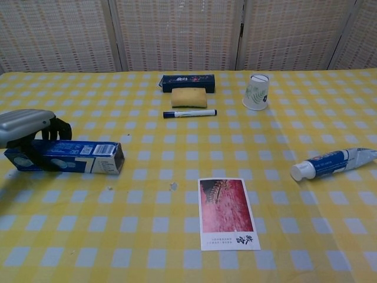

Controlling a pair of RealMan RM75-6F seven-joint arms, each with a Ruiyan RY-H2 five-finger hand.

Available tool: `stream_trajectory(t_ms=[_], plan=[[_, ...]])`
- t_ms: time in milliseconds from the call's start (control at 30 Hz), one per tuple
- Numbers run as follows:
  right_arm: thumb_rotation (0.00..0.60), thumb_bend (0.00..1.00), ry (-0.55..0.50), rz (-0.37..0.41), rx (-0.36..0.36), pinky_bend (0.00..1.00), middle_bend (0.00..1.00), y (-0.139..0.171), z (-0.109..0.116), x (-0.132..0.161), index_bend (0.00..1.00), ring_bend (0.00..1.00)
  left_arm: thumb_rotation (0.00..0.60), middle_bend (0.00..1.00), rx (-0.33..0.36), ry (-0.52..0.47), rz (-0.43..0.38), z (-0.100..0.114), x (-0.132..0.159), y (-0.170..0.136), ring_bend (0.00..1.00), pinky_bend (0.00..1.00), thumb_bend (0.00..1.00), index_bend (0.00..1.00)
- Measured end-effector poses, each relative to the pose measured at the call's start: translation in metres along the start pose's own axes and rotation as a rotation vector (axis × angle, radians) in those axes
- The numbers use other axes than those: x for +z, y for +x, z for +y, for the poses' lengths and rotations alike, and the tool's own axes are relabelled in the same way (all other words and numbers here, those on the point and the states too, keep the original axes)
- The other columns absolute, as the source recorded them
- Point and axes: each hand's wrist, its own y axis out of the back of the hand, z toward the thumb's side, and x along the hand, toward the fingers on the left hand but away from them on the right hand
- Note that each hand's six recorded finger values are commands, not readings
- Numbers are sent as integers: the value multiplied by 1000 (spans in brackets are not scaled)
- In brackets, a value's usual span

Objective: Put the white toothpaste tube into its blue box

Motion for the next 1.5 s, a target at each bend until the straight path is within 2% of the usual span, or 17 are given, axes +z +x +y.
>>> stream_trajectory(t_ms=[133, 333, 533, 667, 767, 900, 1200, 1367, 1500], plan=[[600, 425, -4, 4, -3, 0, 0, 1, 1, 1, 0, 0, 600, 619, 21, -5, 3, 4, -1, -1, 557, 523, 171, 632], [600, 425, -7, 17, -5, 0, 0, 4, 1, 3, 0, 0, 600, 628, 76, -15, -12, 17, 0, -13, 564, 530, 206, 638], [600, 426, -15, 52, -13, 0, 0, 6, 2, 9, 0, 0, 600, 628, 141, -65, -21, 32, 1, -42, 558, 526, 209, 633], [600, 426, -43, 99, -8, 0, 0, -1, 2, 15, 0, 16, 600, 628, 208, -113, -18, 45, 0, -69, 553, 521, 208, 629], [600, 426, -55, 152, 16, 0, 31, -13, 0, 22, 0, 52, 600, 628, 238, -155, -5, 52, -3, -89, 549, 516, 207, 623], [600, 426, 13, 218, 52, 0, 83, -37, -2, 33, 3, 88, 600, 628, 245, -200, 36, 59, -13, -106, 547, 514, 207, 622], [600, 426, 195, 293, 130, 21, 154, -97, -9, 69, 88, 139, 600, 628, 264, -198, 61, 59, -25, -107, 547, 512, 206, 620], [600, 425, 231, 340, 147, 54, 186, -121, -19, 101, 130, 170, 600, 628, 228, -179, 89, 54, -36, -105, 544, 509, 205, 616], [600, 426, 257, 372, 151, 68, 218, -130, -30, 121, 167, 190, 600, 628, 240, -179, 111, 57, -44, -104, 542, 507, 205, 615]])
